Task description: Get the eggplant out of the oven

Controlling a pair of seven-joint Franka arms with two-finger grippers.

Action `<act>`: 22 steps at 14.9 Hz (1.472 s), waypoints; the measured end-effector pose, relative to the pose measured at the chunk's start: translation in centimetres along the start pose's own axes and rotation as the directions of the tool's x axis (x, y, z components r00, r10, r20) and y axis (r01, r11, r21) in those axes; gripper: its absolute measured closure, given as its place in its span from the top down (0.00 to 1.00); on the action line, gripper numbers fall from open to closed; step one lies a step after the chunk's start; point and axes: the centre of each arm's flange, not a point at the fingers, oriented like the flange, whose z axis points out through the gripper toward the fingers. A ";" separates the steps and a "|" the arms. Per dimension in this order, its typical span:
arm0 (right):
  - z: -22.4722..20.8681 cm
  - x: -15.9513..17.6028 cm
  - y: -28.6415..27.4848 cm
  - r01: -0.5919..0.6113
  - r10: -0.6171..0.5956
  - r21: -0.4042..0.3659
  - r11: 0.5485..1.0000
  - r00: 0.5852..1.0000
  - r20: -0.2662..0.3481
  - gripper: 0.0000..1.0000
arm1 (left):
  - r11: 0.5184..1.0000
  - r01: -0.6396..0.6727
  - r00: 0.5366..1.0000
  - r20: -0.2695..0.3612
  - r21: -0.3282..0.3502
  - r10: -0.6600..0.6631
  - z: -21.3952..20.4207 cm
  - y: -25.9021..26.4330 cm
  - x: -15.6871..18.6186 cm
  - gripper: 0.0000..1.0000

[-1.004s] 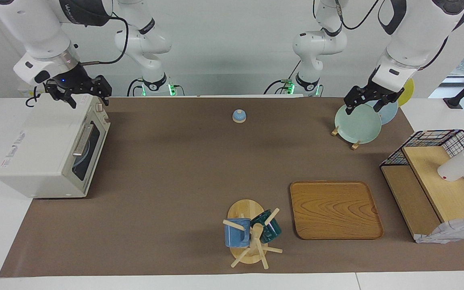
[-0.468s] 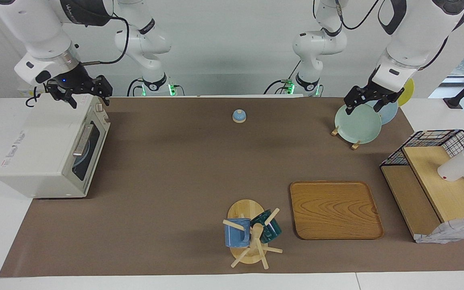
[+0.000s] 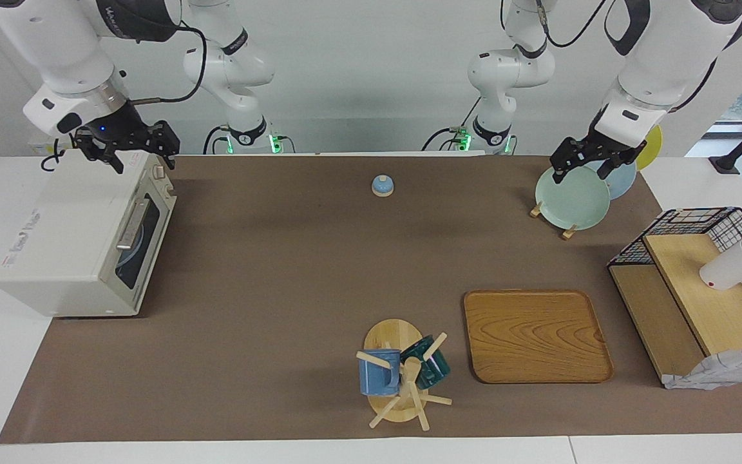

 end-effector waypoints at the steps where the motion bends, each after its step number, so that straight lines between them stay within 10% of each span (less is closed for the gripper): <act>1: 0.0 0.3 0.0 0.001 -0.001 -0.003 1.000 1.000 -0.018 0.54 | 1.000 0.000 1.000 0.000 0.000 0.000 0.0 0.0 0.0 1.00; 6: 1.8 1.1 0.9 -0.012 0.012 -0.010 1.000 0.998 -0.065 0.03 | 1.000 0.000 1.000 0.000 0.000 0.000 0.0 0.0 0.0 1.00; 22: 14.6 -0.4 6.9 -0.008 0.009 -0.047 0.999 1.000 0.020 0.01 | 1.000 0.000 1.000 0.000 0.000 0.000 0.0 0.0 0.0 1.00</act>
